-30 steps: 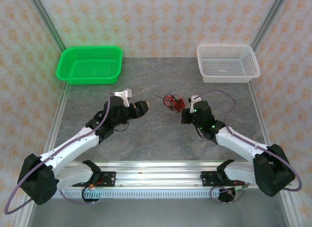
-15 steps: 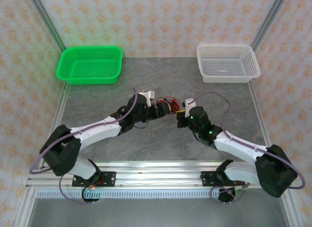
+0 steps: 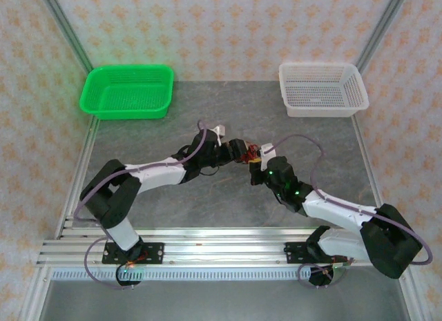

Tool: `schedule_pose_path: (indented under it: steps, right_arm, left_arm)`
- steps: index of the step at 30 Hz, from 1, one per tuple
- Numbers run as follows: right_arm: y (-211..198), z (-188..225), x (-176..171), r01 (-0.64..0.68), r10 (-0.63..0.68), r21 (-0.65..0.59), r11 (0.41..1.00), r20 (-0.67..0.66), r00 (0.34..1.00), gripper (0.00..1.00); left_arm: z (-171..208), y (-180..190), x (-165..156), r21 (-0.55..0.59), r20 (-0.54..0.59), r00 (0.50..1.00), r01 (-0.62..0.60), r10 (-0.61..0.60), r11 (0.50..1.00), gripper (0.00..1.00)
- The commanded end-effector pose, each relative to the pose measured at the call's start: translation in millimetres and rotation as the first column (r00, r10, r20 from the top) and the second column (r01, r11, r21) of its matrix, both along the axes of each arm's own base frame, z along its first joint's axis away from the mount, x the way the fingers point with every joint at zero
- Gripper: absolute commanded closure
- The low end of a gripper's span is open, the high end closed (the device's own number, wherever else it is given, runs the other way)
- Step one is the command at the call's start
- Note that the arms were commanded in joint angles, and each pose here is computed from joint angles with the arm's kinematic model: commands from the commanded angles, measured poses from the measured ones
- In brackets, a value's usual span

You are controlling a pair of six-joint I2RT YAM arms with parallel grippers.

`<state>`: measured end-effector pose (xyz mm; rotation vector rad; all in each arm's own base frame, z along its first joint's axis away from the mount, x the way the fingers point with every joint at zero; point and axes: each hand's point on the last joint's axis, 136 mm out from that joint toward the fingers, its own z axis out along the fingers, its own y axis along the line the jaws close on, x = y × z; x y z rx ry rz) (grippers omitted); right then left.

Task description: Untangle the cables

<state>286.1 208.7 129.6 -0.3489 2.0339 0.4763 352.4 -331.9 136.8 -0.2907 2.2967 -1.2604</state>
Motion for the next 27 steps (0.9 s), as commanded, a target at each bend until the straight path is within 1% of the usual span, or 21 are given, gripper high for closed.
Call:
schedule_pose_path:
  steps: [1, 3, 5, 9, 11, 12, 14, 15, 16, 20, 22, 24, 27]
  right_arm:
    - [1.4, 27.8, 6.2, 0.01, -0.015, 0.041, 0.999, 0.099, 0.995, 0.98]
    - [2.2, 27.9, 6.0, 0.007, -0.011, 0.042, 0.999, 0.098, 0.995, 0.98]
    - [3.0, 26.9, 5.0, 0.002, -0.006, 0.044, 0.999, 0.093, 0.996, 0.98]
    - [3.3, 27.7, 2.5, 0.0, -0.005, 0.057, 0.998, 0.089, 0.996, 0.98]
    - [1.6, 29.1, 1.5, 0.009, -0.014, 0.065, 0.998, 0.088, 0.996, 0.98]
    - [0.0, 30.4, 1.1, 0.017, -0.023, 0.074, 0.997, 0.088, 0.996, 0.98]
    - [-4.9, 33.2, 1.4, 0.046, -0.054, 0.09, 0.995, 0.088, 0.995, 0.98]
    - [-7.9, 34.5, 1.9, 0.065, -0.074, 0.1, 0.993, 0.085, 0.994, 0.98]
    - [-11.9, 35.0, 3.0, 0.092, -0.101, 0.108, 0.99, 0.081, 0.992, 0.98]
    - [-30.9, 32.4, 8.8, 0.229, -0.236, 0.13, 0.965, 0.039, 0.971, 0.98]
    - [-39.7, 26.3, 11.0, 0.294, -0.296, 0.131, 0.947, -0.001, 0.955, 0.98]
    - [-46.3, 17.9, 13.0, 0.341, -0.337, 0.131, 0.931, -0.052, 0.94, 0.98]
    - [-48.6, 3.5, 14.1, 0.37, -0.353, 0.124, 0.921, -0.139, 0.925, 0.97]
  left_arm:
    - [8.5, -8.1, 6.8, -0.026, 0.009, 1.0, 0.013, -0.012, 1.0, 0.31]
    - [6.9, -9.2, 10.6, -0.019, 0.012, 1.0, 0.008, -0.008, 1.0, 0.33]
    - [5.5, -12.3, 14.1, -0.017, 0.013, 1.0, 0.01, -0.009, 1.0, 0.38]
    - [1.0, -18.5, 21.4, -0.015, 0.014, 1.0, 0.013, -0.013, 1.0, 0.53]
    - [-3.7, -20.4, 23.2, -0.013, 0.009, 1.0, 0.015, -0.014, 1.0, 0.62]
    - [-6.0, -21.2, 23.8, -0.012, 0.006, 1.0, 0.016, -0.016, 1.0, 0.69]
    - [-10.8, -20.8, 23.9, -0.005, 0.002, 1.0, 0.015, -0.015, 1.0, 0.87]
    - [-12.5, -19.8, 23.5, 0.0, 0.002, 1.0, 0.014, -0.014, 1.0, 0.98]
    - [-13.4, -18.2, 22.7, 0.005, 0.002, 1.0, 0.011, -0.011, 1.0, 1.0]
    - [-13.5, -2.5, 19.4, 0.047, 0.018, 1.0, -0.017, 0.017, 0.999, 1.0]
    - [-10.5, 12.5, 17.4, 0.076, 0.031, 0.999, -0.044, 0.042, 0.996, 1.0]
    - [-6.1, 29.2, 15.9, 0.103, 0.048, 0.996, -0.076, 0.071, 0.992, 1.0]
    - [1.4, 53.8, 12.2, 0.146, 0.078, 0.99, -0.124, 0.114, 0.981, 1.0]
